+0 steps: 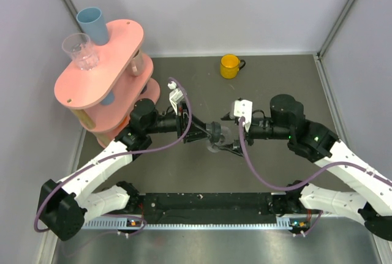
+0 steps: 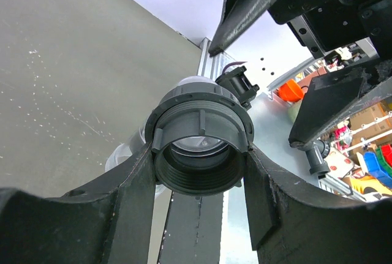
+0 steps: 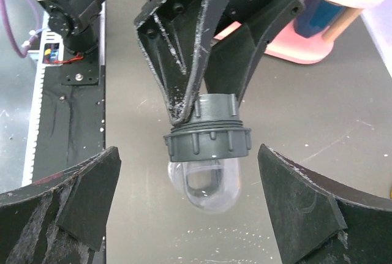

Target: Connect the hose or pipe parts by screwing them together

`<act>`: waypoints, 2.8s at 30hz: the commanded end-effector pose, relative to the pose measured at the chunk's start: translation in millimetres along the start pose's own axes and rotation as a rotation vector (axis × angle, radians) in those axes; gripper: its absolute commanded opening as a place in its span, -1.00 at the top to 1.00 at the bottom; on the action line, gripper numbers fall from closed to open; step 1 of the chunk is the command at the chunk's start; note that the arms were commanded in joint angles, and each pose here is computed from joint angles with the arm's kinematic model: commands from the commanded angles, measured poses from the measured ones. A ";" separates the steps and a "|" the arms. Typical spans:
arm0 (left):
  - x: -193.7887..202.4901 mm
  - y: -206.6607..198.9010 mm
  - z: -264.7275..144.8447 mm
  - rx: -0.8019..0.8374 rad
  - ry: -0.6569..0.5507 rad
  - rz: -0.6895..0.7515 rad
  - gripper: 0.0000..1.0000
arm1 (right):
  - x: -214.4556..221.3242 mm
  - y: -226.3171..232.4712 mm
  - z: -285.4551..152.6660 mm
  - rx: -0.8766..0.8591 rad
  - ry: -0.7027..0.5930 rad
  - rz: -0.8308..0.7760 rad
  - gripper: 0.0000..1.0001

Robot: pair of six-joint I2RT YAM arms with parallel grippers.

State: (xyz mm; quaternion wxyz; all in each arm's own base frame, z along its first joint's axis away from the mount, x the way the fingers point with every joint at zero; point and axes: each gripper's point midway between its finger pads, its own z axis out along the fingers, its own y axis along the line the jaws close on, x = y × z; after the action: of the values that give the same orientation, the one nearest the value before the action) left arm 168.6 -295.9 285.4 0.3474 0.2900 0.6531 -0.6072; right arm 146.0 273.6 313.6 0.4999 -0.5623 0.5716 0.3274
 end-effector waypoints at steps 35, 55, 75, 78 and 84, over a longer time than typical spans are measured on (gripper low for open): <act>-21.7 -15.5 -1.2 0.039 -0.065 0.084 1.00 | 58.6 29.6 44.7 -0.187 0.096 0.128 -0.81; -19.5 -14.7 -3.3 0.041 -0.055 0.039 1.00 | 1.5 9.8 -3.5 -0.049 -0.037 -0.089 -0.89; -19.3 -10.9 -1.8 0.031 -0.051 0.037 1.00 | -7.8 4.6 12.0 -0.076 -0.057 -0.089 -0.86; -15.3 -3.0 -3.4 -0.004 -0.044 0.041 1.00 | -21.8 -2.3 5.8 -0.034 -0.077 -0.083 -0.86; -19.3 -7.5 -5.5 0.011 -0.054 0.035 1.00 | -20.5 -1.8 4.2 -0.032 -0.076 -0.104 -0.86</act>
State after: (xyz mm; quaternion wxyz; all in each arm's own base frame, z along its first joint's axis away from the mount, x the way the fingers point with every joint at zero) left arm 171.7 -292.0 281.5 0.3394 0.2728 0.6644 -0.6075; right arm 146.6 280.6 298.2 0.4891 -0.5915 0.5508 0.3278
